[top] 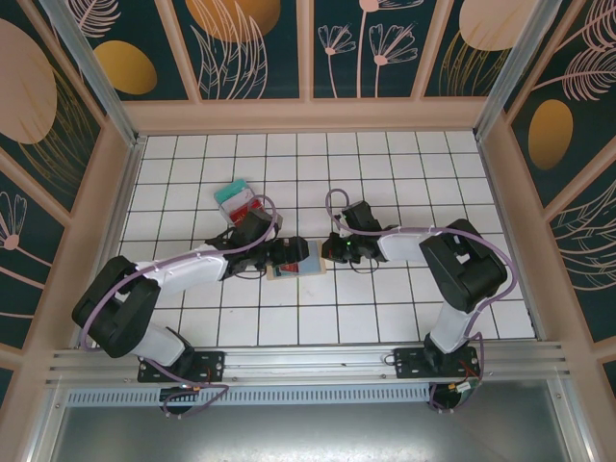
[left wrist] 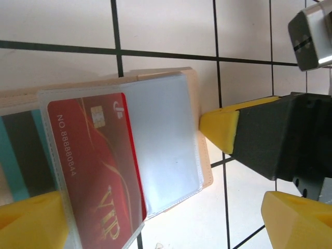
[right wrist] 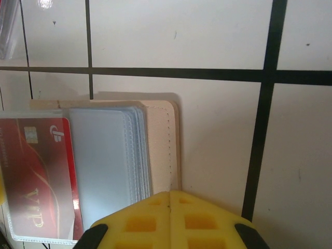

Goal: Take the credit cards out of the card holder

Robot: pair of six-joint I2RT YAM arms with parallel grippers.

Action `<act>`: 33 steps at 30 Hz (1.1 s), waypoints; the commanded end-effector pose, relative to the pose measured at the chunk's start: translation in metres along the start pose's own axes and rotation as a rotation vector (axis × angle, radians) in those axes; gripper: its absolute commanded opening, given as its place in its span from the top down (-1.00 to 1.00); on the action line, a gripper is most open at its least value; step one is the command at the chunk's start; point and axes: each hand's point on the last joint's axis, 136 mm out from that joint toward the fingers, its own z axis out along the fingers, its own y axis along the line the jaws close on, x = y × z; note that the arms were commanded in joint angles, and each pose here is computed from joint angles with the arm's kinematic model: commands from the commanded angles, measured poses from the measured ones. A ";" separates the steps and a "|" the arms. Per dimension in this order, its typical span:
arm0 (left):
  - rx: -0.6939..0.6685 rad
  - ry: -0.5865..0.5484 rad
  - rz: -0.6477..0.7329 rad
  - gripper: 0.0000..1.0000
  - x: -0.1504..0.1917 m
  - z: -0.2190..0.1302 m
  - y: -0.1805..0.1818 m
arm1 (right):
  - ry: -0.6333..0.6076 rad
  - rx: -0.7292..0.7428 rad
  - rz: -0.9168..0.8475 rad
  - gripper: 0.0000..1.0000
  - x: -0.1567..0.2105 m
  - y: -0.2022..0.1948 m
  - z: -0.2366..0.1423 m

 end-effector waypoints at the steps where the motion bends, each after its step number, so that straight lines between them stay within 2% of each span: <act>1: 0.013 -0.007 0.028 -0.87 -0.006 -0.004 -0.009 | 0.033 0.009 0.020 1.00 0.011 -0.004 0.005; 5: -0.039 0.000 0.013 -0.84 -0.001 -0.002 0.004 | 0.024 0.016 0.015 1.00 0.008 -0.003 0.004; 10: -0.211 -0.039 0.006 -0.68 -0.001 -0.010 0.039 | -0.019 0.017 -0.014 1.00 -0.002 0.004 -0.006; 16: -0.255 -0.061 0.013 -0.17 0.000 -0.015 0.052 | -0.100 -0.029 -0.062 0.96 -0.017 0.027 -0.024; 20: -0.299 -0.053 0.026 0.42 0.002 -0.012 0.064 | -0.111 -0.083 -0.108 0.90 -0.021 0.053 -0.028; 22: -0.318 -0.045 0.034 0.62 0.003 -0.009 0.070 | -0.085 -0.108 -0.124 0.86 -0.019 0.065 -0.025; 27: -0.355 -0.029 0.033 0.74 0.005 -0.006 0.088 | -0.026 -0.148 -0.139 0.77 -0.010 0.083 -0.010; 33: -0.316 -0.015 0.033 0.74 0.007 0.001 0.088 | 0.057 -0.164 -0.139 0.75 0.003 0.088 0.013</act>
